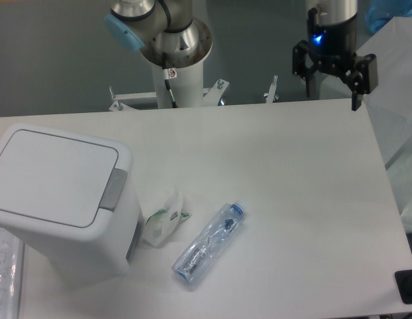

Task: Open the trash can
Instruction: 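Move the open gripper over the white trash can lid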

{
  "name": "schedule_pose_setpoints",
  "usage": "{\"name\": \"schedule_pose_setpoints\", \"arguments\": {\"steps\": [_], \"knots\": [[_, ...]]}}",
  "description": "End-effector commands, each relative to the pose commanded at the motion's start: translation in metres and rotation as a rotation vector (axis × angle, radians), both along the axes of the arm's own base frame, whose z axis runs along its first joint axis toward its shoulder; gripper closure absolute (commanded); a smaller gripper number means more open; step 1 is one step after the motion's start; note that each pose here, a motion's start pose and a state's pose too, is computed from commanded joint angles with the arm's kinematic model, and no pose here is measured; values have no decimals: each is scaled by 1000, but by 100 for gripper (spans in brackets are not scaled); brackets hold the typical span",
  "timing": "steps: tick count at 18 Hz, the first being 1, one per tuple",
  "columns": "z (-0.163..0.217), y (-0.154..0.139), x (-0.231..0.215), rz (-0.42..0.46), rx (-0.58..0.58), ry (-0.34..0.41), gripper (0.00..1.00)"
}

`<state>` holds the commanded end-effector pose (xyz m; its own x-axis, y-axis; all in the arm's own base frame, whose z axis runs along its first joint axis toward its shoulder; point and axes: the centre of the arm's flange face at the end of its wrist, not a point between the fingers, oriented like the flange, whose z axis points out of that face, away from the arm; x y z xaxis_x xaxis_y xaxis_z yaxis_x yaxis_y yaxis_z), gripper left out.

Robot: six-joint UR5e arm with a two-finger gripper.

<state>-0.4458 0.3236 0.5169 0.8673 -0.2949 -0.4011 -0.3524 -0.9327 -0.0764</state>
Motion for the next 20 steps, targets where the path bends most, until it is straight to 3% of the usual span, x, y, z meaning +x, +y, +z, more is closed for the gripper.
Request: {"name": "schedule_pose_setpoints", "arguments": {"steps": [7, 15, 20], "knots": [[-1, 29, 5, 108, 76, -32, 0], [18, 106, 18, 335, 231, -100, 0], [33, 163, 49, 504, 381, -213, 0]]}}
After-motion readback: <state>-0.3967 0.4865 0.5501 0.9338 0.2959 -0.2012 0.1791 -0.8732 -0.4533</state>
